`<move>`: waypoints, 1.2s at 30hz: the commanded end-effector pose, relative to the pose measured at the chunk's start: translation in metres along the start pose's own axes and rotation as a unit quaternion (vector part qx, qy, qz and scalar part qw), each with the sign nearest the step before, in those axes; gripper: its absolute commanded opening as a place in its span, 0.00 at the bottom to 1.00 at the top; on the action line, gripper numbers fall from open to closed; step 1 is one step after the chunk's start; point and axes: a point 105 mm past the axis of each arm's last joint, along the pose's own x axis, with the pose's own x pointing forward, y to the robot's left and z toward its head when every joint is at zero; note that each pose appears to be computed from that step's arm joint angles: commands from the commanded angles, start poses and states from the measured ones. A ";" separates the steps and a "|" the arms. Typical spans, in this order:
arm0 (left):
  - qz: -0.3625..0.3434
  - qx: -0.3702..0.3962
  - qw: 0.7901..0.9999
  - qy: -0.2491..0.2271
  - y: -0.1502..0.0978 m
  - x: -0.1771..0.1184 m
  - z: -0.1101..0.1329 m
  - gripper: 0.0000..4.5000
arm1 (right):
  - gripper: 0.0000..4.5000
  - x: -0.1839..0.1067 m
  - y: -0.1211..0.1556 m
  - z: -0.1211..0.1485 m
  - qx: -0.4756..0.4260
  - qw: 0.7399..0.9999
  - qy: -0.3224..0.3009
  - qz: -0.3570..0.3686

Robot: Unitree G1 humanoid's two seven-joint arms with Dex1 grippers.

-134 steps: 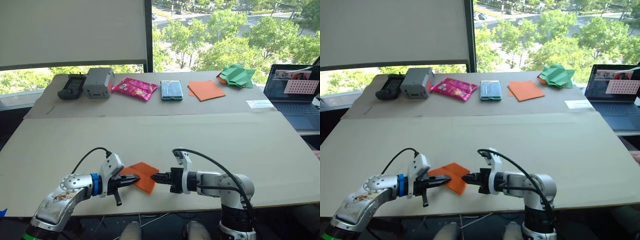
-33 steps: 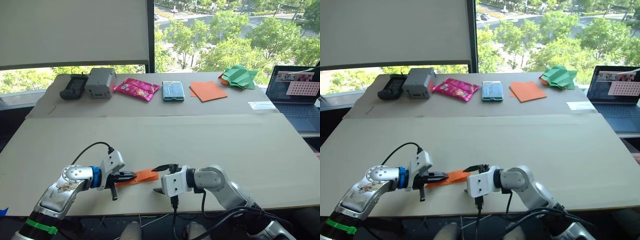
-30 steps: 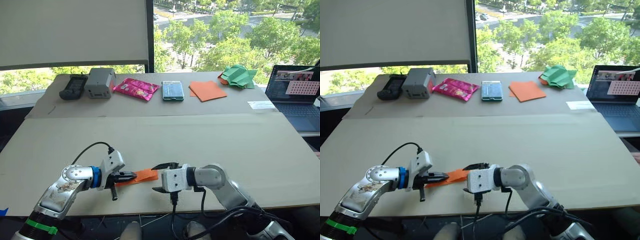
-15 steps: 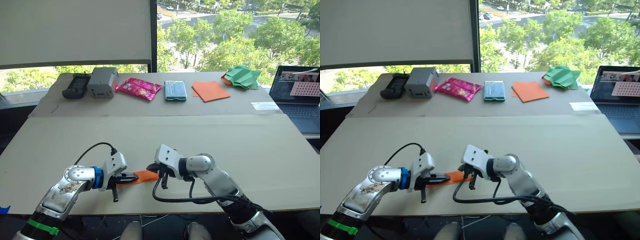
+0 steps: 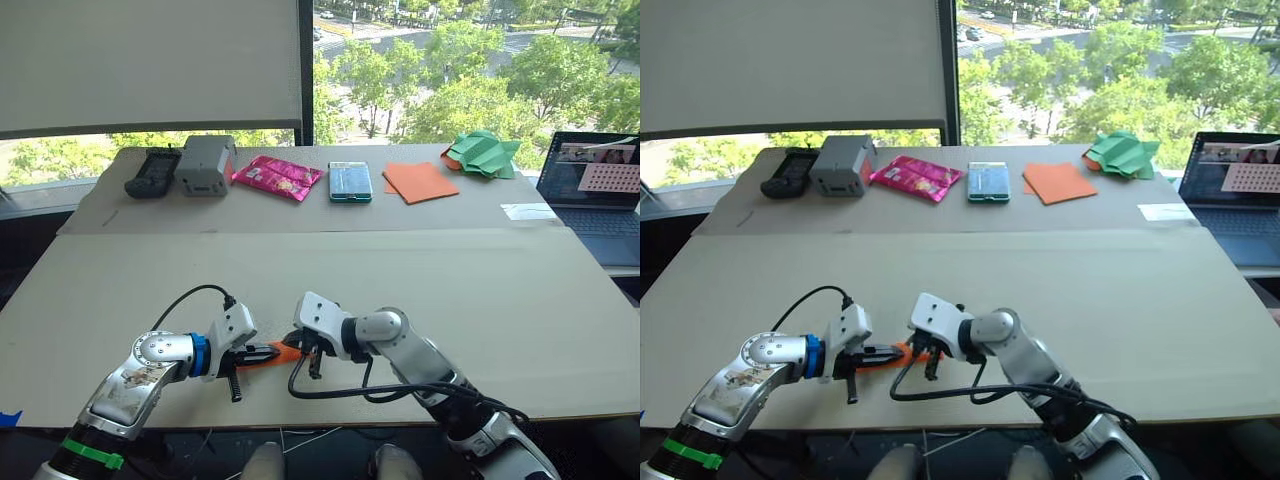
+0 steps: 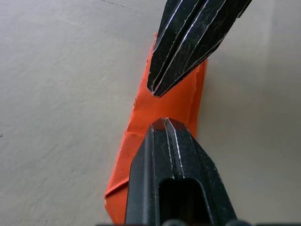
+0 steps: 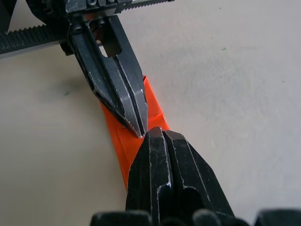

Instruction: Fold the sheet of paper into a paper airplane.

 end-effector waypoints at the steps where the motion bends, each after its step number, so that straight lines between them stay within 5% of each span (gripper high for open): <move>1: 0.002 -0.007 1.000 0.016 0.000 0.002 -0.008 0.00 | 0.01 0.009 -0.002 0.004 -0.013 1.000 0.009 0.000; 17: 0.010 -0.013 1.000 0.022 0.000 0.001 -0.013 0.00 | 0.01 0.002 0.003 -0.067 0.017 0.988 0.153 0.022; 36: 0.009 -0.018 0.999 0.025 0.000 0.002 -0.015 0.00 | 0.01 -0.032 0.004 -0.100 0.032 0.979 0.202 0.015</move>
